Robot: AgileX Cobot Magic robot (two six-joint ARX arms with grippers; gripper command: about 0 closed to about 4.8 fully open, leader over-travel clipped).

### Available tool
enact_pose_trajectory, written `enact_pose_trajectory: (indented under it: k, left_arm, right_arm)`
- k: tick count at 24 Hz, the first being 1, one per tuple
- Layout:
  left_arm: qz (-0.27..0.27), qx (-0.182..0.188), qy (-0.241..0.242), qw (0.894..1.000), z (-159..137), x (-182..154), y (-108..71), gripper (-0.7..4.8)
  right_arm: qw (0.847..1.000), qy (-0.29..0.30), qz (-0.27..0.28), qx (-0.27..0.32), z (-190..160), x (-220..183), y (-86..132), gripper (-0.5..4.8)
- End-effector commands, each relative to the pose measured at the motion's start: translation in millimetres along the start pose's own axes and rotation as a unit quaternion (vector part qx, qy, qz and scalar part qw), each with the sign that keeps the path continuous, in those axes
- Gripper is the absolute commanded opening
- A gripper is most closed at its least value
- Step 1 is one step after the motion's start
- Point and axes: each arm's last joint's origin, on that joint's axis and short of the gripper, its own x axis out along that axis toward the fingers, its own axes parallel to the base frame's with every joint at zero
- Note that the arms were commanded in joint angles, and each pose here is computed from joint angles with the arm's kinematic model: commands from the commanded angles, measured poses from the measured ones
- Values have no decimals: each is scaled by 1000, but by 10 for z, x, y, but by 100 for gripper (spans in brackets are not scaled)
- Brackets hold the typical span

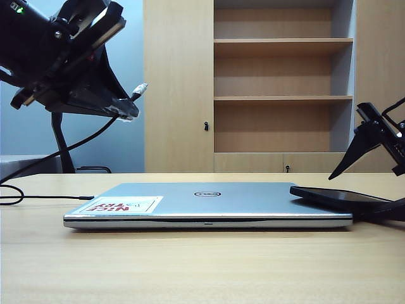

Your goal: Pick up the charging cable and the phone, plug the charging cable into the charging port on the phone, and finally place them back on the table.

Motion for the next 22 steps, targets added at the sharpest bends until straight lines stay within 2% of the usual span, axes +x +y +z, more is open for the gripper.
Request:
enact_pose_trajectory:
  k: [1, 3, 11, 15, 20, 21, 22]
  left_arm:
    - [-4, 0, -12, 1000, 32, -8, -9, -6]
    - [-4, 0, -12, 1000, 32, -8, -9, -6]
    - [-4, 0, -12, 1000, 32, -8, -9, -6]
    - [-4, 0, -11, 1000, 31, -8, -9, -6]
    - [-4, 0, -11, 1000, 31, -8, -8, -6]
    - [-4, 0, -11, 1000, 31, -8, -9, -6]
    - [-4, 0, -11, 1000, 31, -8, -9, -6]
  right_arm:
    - [1000, 1, -30, 8, -36, 13, -91, 326]
    - [999, -2, -32, 8, -34, 13, -91, 290]
    - [999, -15, -41, 7, -30, 13, -97, 268]
    - [999, -18, -43, 7, -26, 13, -97, 209]
    - [998, -27, -49, 6, -22, 12, -102, 194]
    - [998, -28, -49, 6, -22, 12, -102, 142]
    - [998, -28, -49, 6, -21, 12, -101, 111]
